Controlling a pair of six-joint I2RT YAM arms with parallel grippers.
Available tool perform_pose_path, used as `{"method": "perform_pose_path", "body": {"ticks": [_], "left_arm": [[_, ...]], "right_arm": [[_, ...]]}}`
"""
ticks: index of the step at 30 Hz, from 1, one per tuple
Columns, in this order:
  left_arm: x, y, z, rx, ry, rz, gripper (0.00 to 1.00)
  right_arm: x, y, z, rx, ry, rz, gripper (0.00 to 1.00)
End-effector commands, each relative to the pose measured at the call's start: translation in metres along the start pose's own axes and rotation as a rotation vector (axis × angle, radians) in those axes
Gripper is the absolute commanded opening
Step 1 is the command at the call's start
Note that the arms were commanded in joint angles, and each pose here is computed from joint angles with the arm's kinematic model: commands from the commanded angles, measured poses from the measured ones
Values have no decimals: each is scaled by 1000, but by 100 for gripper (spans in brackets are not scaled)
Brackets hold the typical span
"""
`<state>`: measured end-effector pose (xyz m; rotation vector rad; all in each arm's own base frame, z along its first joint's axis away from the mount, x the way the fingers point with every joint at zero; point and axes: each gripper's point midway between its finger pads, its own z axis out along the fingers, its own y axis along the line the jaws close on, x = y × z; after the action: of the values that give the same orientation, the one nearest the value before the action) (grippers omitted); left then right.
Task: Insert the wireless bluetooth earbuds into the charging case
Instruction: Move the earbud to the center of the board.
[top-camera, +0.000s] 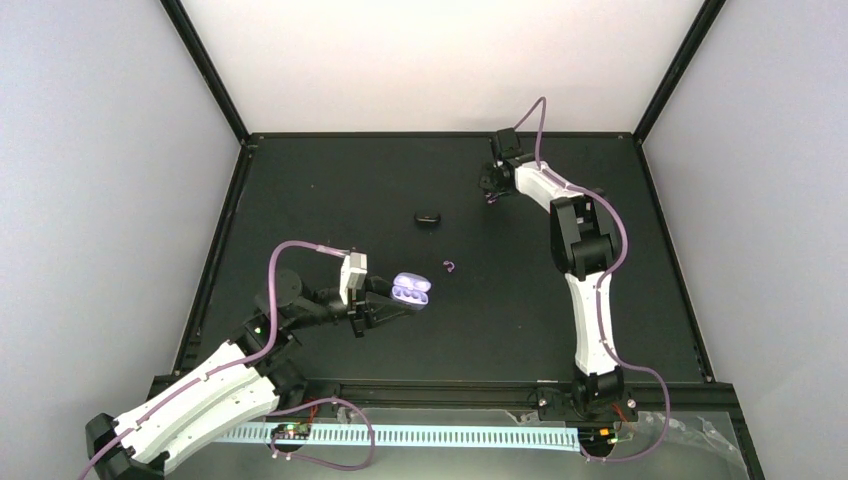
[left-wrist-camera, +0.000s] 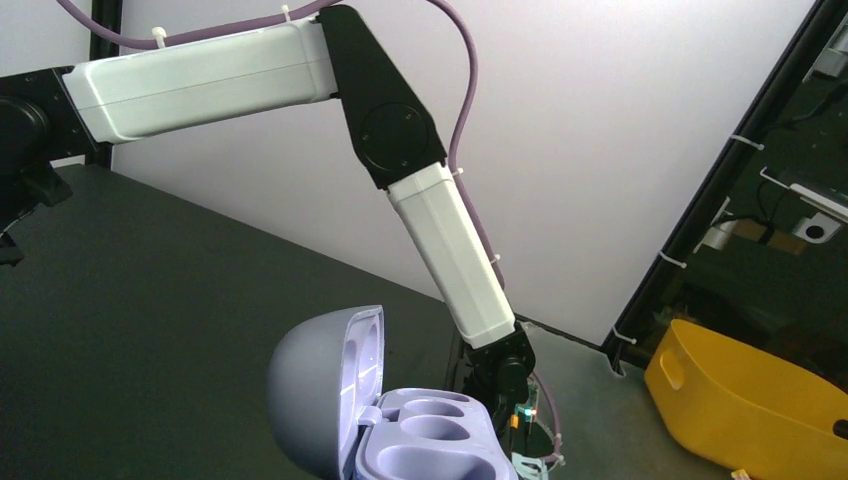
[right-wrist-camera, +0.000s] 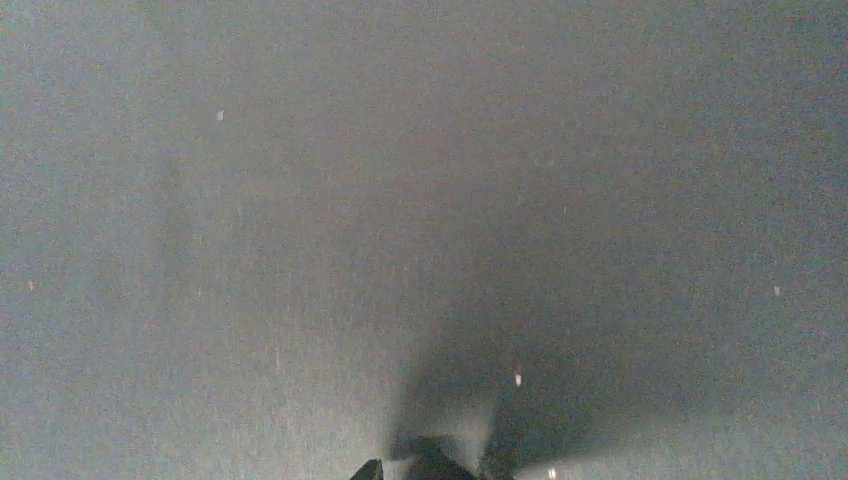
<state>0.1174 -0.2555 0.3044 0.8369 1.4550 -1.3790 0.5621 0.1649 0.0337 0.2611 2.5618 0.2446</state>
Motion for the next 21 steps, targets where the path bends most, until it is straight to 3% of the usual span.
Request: {"method": "perform_pose_path", "body": {"ticks": [1,11,21], "left_arm": [[-8,-9,-3,22,-23,25,2],[-13,-20,-9,55,-45,35,1],[-13,-27,-10,91,-52,32,2]], "right_arm": [[50,-11,-2,66,107,-56,21],[101,-12,-25,101,138,-102,16],[211,-10,-67,48,222,-84,15]]}}
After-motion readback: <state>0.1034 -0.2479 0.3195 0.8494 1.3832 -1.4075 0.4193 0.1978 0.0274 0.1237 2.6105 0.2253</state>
